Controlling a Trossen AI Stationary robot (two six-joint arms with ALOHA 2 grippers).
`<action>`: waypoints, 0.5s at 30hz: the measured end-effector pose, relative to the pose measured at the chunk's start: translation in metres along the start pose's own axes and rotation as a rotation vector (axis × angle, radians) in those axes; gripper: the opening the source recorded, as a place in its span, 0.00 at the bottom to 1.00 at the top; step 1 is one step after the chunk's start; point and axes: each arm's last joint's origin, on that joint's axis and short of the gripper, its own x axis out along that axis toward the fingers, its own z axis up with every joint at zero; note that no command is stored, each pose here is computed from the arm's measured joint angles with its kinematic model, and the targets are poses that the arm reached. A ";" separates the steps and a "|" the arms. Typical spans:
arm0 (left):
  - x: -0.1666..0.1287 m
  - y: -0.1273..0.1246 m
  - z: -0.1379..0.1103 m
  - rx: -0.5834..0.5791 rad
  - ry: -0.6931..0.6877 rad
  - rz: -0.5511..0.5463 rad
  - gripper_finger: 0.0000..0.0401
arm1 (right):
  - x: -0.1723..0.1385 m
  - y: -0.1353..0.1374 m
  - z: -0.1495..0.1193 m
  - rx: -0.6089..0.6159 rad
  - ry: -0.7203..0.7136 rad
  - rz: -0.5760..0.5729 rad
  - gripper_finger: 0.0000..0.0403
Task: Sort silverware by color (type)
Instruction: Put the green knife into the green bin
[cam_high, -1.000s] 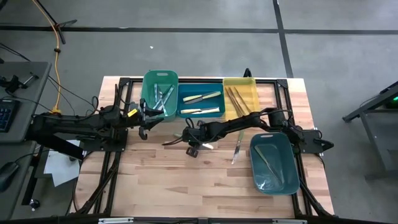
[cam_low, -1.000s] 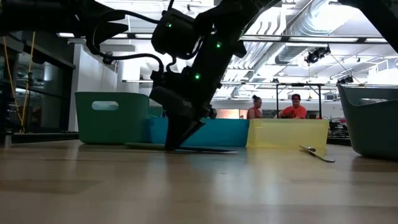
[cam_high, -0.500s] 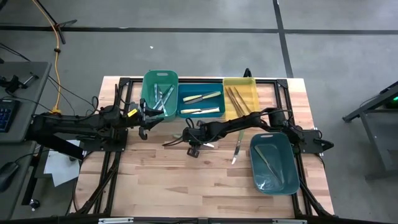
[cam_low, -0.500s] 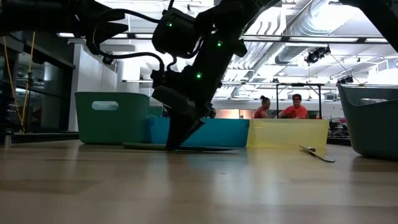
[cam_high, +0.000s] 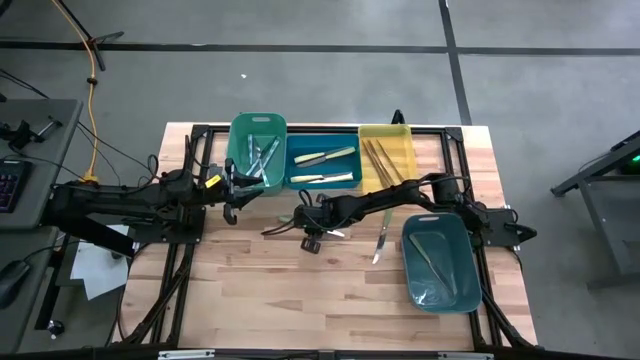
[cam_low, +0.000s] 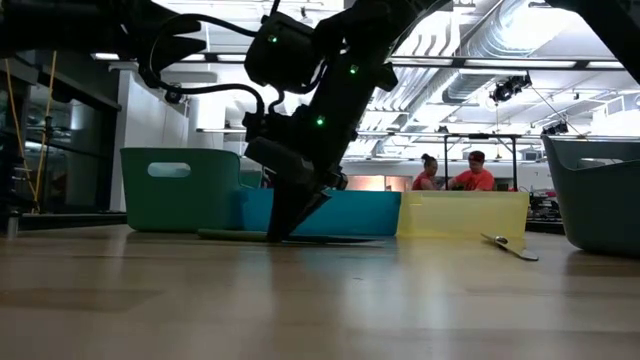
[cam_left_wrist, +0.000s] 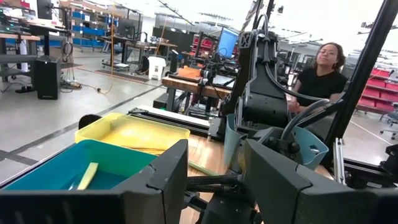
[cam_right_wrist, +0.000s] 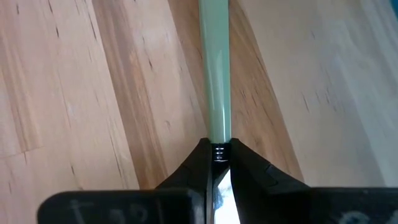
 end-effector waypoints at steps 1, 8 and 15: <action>0.000 0.000 0.000 0.000 0.002 0.000 0.38 | 0.000 0.000 0.000 0.002 0.000 0.000 0.08; 0.000 0.000 0.000 0.001 0.003 0.000 0.38 | -0.013 -0.002 0.000 -0.021 0.027 0.009 0.08; 0.000 0.000 -0.001 0.001 0.005 0.000 0.38 | -0.027 -0.005 -0.005 -0.047 0.096 -0.002 0.07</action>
